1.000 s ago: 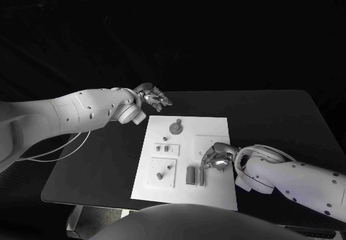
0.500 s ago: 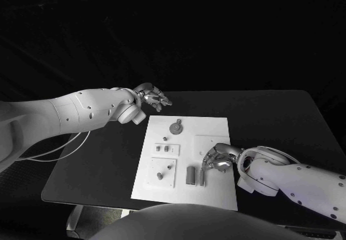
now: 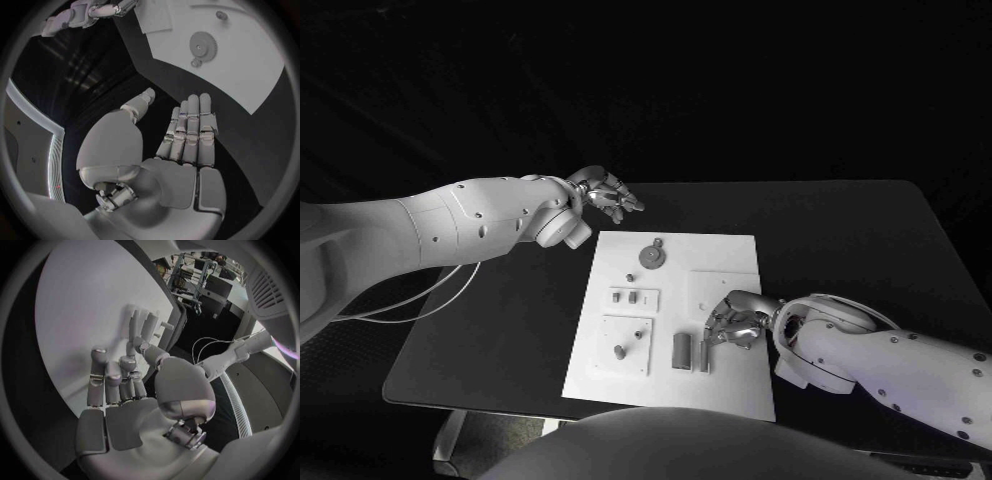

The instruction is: Assemble the parts on the task board

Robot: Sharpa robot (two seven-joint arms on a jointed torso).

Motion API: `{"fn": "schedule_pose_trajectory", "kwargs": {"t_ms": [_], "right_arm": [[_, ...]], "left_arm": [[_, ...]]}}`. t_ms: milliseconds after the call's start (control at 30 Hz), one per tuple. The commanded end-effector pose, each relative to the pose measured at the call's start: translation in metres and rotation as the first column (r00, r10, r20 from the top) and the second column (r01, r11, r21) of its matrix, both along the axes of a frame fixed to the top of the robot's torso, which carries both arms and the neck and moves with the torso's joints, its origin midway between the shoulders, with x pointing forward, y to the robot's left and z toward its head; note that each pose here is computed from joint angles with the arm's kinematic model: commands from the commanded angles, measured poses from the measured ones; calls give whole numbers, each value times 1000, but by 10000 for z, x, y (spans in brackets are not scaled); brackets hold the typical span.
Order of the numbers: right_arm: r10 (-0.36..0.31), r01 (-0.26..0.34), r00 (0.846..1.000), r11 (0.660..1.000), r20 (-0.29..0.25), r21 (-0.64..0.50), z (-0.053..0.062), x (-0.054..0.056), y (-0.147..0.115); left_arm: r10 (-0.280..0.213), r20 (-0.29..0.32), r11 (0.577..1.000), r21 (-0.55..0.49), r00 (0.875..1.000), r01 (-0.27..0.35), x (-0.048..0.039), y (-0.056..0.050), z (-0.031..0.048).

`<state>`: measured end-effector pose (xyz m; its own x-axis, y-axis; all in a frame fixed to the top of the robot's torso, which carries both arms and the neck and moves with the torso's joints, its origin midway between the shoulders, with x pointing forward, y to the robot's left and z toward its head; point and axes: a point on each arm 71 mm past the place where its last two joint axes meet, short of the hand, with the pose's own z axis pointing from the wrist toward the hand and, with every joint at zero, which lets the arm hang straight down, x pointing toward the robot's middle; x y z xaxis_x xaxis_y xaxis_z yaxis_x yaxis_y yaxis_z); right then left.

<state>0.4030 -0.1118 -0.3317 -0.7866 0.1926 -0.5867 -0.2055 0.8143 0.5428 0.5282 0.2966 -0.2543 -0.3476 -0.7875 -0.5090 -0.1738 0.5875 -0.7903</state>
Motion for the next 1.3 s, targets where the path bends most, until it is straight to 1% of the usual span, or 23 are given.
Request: {"fn": "schedule_pose_trajectory", "kwargs": {"t_ms": [33, 233, 433, 600, 867, 1133, 1300], "right_arm": [[35, -35, 999, 999, -2, -3, -6, -20, 21], [32, -32, 999, 999, -1, -3, -7, -16, 18], [46, -46, 999, 999, -13, -5, -11, -31, 47], [49, -49, 999, 999, -13, -7, -15, -30, 62], [63, -62, 998, 998, 22, -32, -41, -31, 103], [70, -68, 997, 996, 40, -51, -47, -24, 89], [71, -68, 995, 997, 76, -47, -36, -17, 98]], "left_arm": [[-15, -2, 1000, -2, 1000, 15, -1, -19, 4], [-15, -3, 1000, -1, 1000, 15, -2, -16, 4], [-14, -5, 1000, 0, 1000, 14, -2, -14, 3], [-15, -5, 1000, 0, 1000, 15, -3, -15, 2], [-14, -5, 1000, 2, 1000, 14, -2, -14, 2], [-13, -5, 1000, 4, 1000, 13, -3, -6, 2], [-15, -6, 1000, 3, 1000, 15, -3, -10, 1]]}}
